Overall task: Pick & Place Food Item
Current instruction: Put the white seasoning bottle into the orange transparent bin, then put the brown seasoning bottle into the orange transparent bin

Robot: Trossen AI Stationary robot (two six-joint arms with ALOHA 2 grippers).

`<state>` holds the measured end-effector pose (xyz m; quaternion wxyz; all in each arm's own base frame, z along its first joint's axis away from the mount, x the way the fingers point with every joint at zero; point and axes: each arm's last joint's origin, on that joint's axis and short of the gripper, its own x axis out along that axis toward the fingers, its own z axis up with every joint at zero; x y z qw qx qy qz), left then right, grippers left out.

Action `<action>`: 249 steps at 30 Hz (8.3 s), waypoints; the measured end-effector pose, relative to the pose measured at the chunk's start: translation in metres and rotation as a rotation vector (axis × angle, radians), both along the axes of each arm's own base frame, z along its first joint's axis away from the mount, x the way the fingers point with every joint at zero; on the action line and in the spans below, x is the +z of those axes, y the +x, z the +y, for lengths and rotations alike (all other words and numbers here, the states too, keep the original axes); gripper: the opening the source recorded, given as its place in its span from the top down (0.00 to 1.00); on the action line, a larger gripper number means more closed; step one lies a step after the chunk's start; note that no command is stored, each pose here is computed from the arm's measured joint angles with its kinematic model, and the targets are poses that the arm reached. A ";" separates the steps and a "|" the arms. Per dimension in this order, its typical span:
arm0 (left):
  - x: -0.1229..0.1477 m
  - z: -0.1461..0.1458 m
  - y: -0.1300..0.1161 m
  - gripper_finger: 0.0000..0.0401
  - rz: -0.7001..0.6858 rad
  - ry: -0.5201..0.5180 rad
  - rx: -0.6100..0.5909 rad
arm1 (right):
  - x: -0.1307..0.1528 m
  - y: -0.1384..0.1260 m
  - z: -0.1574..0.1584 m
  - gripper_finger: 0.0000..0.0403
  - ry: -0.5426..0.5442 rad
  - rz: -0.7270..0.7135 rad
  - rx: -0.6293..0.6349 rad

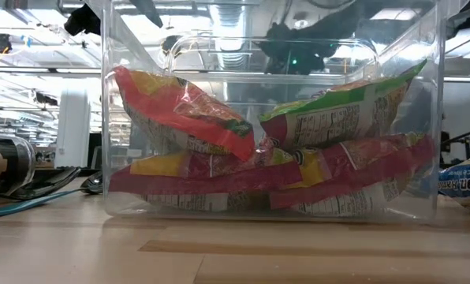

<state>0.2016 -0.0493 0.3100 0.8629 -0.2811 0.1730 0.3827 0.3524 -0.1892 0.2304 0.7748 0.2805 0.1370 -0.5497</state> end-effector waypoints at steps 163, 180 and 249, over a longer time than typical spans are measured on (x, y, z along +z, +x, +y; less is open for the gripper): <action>-0.146 0.163 0.016 0.24 0.801 -0.501 -0.195 | 0.110 -0.110 0.244 0.26 0.039 0.217 0.412; -0.145 0.164 0.016 0.58 0.809 -0.487 -0.181 | 0.110 -0.110 0.244 0.26 0.045 0.218 0.415; 0.033 0.215 0.157 0.58 0.460 -0.215 -0.348 | 0.110 -0.109 0.241 0.26 0.039 0.231 0.420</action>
